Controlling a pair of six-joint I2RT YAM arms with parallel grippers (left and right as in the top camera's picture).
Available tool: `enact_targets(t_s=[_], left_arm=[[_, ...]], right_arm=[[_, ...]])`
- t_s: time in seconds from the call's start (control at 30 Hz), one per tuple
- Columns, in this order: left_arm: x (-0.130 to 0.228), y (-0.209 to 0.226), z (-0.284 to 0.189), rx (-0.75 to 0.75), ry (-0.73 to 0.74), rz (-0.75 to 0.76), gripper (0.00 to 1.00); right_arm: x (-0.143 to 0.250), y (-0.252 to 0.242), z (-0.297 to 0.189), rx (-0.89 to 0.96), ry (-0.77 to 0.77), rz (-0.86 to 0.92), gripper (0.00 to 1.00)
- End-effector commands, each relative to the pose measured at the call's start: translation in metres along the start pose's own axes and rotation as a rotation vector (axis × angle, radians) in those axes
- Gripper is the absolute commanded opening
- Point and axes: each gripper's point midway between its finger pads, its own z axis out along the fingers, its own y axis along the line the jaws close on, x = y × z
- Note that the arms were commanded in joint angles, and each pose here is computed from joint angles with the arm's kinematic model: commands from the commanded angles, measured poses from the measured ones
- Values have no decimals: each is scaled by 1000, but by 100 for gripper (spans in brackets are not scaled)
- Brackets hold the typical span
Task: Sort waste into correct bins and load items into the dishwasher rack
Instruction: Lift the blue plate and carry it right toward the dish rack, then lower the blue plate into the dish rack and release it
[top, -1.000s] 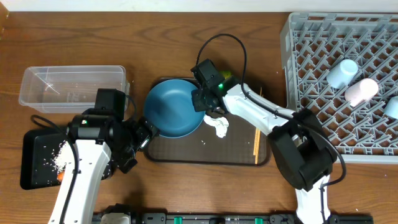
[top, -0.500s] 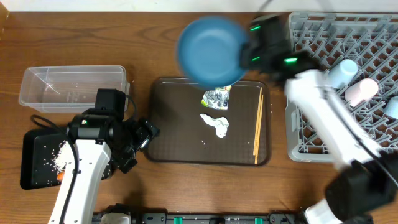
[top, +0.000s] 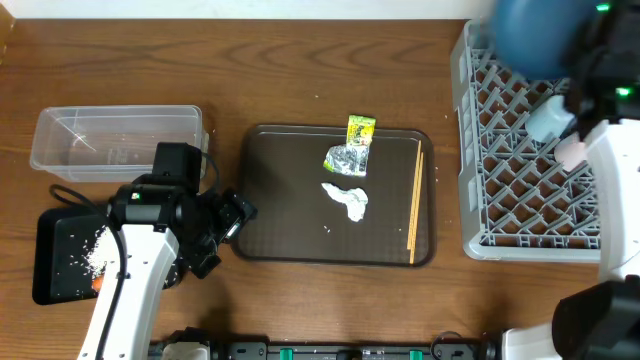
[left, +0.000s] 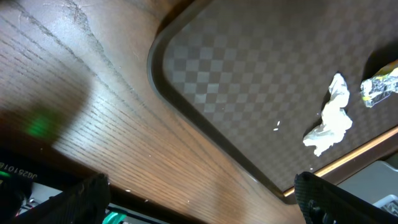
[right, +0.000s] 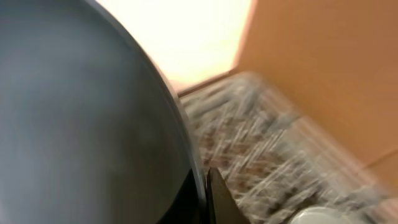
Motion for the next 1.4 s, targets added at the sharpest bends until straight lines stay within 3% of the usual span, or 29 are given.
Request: enact_targets(t_s=[0.0,0.13,0.37,0.53,0.77,0.97,1.37], left_arm=[[-1,1,0,-10,-9,-3,98],[-1,1,0,-10,-9,-3,98],[-1,1,0,-10,-9,-3,98],[-1,1,0,-10,-9,-3,98],[-1,1,0,-10,-9,-3,98],[-1,1,0,-10,-9,-3,97],[-1,1,0,-10,-9,-3,98]], right_arm=[[-16,-46,16,215,-48,-166,1],[-32,-78,33,382,-93,-292,1],[-16,-105,80,590,-8,-645,1],[-13,-119,99,723,11,-783,1],[-37,-128,95,782,-43,-889,1],[-13,-144,110,748,86,-1003,1],[0,-187,117,787,130,-935,1]])
